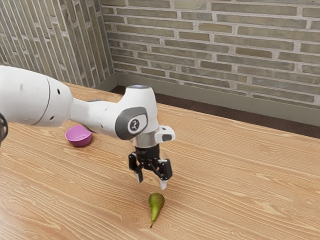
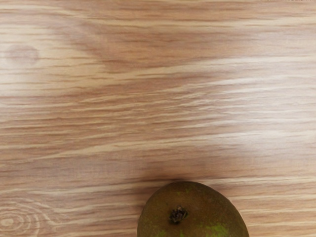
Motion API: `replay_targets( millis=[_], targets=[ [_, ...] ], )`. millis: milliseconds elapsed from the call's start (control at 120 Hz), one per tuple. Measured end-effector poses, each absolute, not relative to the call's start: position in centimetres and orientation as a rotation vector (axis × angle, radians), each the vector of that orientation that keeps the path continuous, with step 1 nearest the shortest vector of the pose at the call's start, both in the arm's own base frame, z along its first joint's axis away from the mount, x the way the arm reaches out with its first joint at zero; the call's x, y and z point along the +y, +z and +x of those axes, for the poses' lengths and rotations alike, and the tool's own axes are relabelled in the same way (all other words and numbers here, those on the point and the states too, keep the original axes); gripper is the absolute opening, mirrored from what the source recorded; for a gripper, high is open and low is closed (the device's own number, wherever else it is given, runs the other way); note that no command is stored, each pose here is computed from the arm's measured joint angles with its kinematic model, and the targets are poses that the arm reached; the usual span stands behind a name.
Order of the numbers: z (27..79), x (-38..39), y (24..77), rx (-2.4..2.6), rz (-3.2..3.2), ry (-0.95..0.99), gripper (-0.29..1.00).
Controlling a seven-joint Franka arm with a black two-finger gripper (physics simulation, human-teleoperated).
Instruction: Place the pear in the bowl.
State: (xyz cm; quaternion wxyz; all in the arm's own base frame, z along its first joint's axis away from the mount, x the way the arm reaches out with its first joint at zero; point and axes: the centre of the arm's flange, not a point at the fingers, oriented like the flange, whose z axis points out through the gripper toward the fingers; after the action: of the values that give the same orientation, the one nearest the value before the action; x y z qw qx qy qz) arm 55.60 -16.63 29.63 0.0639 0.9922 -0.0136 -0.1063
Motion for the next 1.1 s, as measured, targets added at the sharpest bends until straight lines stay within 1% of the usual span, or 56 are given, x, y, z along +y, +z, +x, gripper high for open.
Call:
replay_targets(
  millis=[117,517,917,983,1100],
  targets=[
    [55.6,-16.8,27.8,0.012,3.000,-0.345,0.70],
    [53.2,-18.2,25.2,0.168,2.964,-0.424,0.70],
    [54.0,-18.7,23.9,0.308,2.966,-0.436,0.70],
    [54.2,-18.7,24.1,0.323,2.968,-0.432,0.67],
    [54.3,-18.6,24.0,0.342,2.974,-0.436,0.56]
  ],
)
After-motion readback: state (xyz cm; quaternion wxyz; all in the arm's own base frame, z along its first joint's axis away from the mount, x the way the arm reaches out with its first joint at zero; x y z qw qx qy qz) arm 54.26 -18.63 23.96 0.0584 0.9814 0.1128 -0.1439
